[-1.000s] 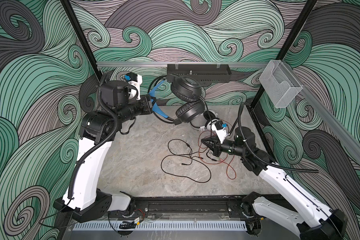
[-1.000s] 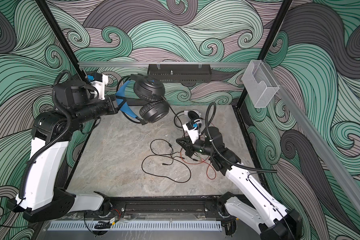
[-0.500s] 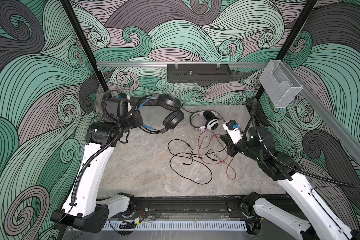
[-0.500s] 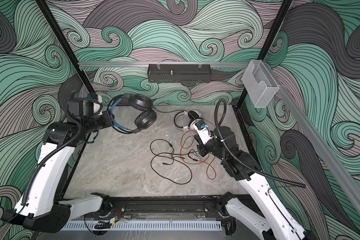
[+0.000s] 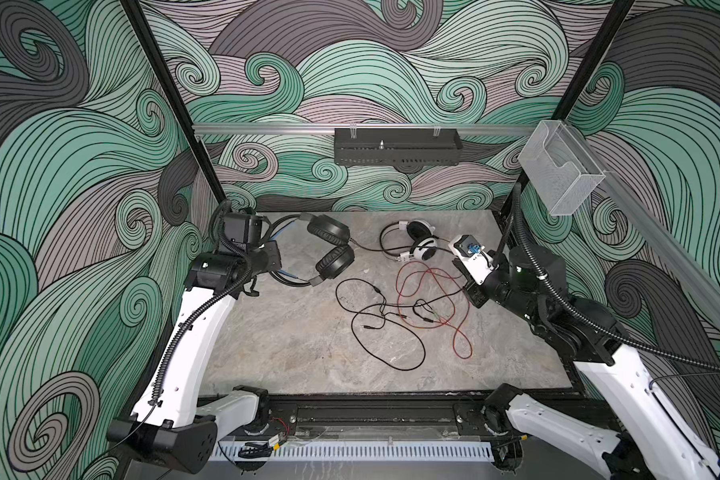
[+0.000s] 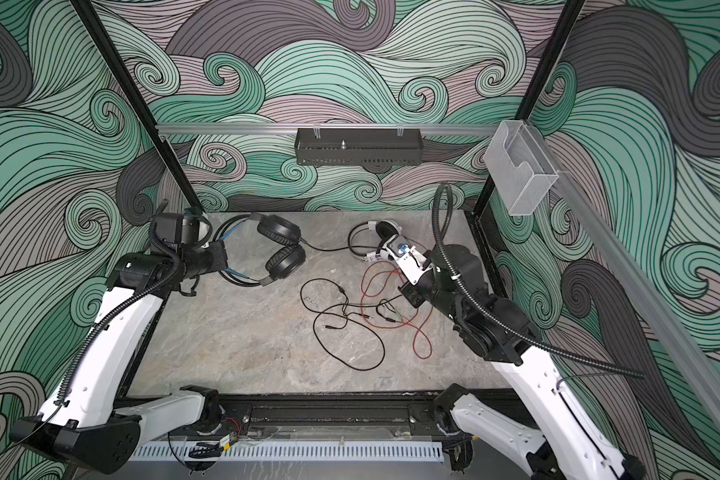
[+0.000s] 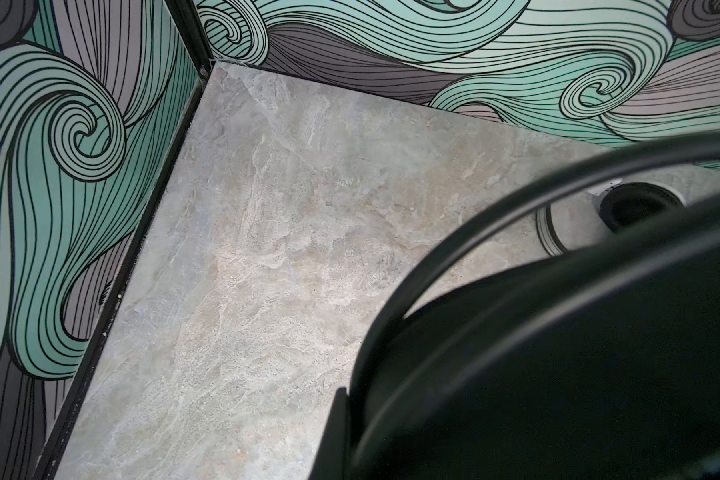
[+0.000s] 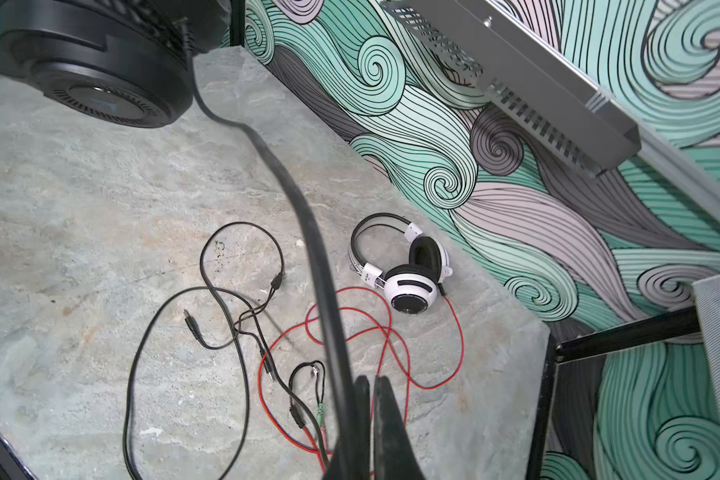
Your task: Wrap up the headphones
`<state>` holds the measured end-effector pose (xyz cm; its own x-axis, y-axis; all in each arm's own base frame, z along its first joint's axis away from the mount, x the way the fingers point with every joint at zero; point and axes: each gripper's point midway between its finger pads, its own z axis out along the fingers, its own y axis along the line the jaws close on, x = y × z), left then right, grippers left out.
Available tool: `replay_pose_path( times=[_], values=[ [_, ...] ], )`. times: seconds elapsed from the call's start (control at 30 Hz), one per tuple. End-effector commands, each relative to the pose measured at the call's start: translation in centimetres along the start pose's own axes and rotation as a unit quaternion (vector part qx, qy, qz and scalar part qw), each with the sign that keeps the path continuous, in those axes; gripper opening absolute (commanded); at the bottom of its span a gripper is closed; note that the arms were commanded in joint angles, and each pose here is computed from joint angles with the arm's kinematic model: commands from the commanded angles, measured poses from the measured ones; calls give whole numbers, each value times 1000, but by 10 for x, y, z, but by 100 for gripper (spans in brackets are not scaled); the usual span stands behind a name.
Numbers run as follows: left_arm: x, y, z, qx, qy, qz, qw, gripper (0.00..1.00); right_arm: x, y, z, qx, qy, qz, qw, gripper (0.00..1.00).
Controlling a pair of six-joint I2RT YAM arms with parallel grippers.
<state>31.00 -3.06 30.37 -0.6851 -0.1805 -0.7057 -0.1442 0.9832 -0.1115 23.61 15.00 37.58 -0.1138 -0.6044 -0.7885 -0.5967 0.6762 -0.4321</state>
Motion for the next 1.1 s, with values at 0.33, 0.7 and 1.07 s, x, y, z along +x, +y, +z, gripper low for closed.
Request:
replay_pose_path(
  times=[0.33, 0.7, 1.07],
  values=[
    [14, -71, -12, 60, -27, 167, 984, 0, -76, 55, 0, -48, -45, -178, 982, 0],
    [41, -136, -13, 143, -24, 240, 960, 0, -85, 92, 16, -110, -29, -209, 971, 0],
    [69, -197, -39, 273, -49, 311, 909, 0, -76, 91, 42, -81, 23, -218, 972, 0]
  ],
)
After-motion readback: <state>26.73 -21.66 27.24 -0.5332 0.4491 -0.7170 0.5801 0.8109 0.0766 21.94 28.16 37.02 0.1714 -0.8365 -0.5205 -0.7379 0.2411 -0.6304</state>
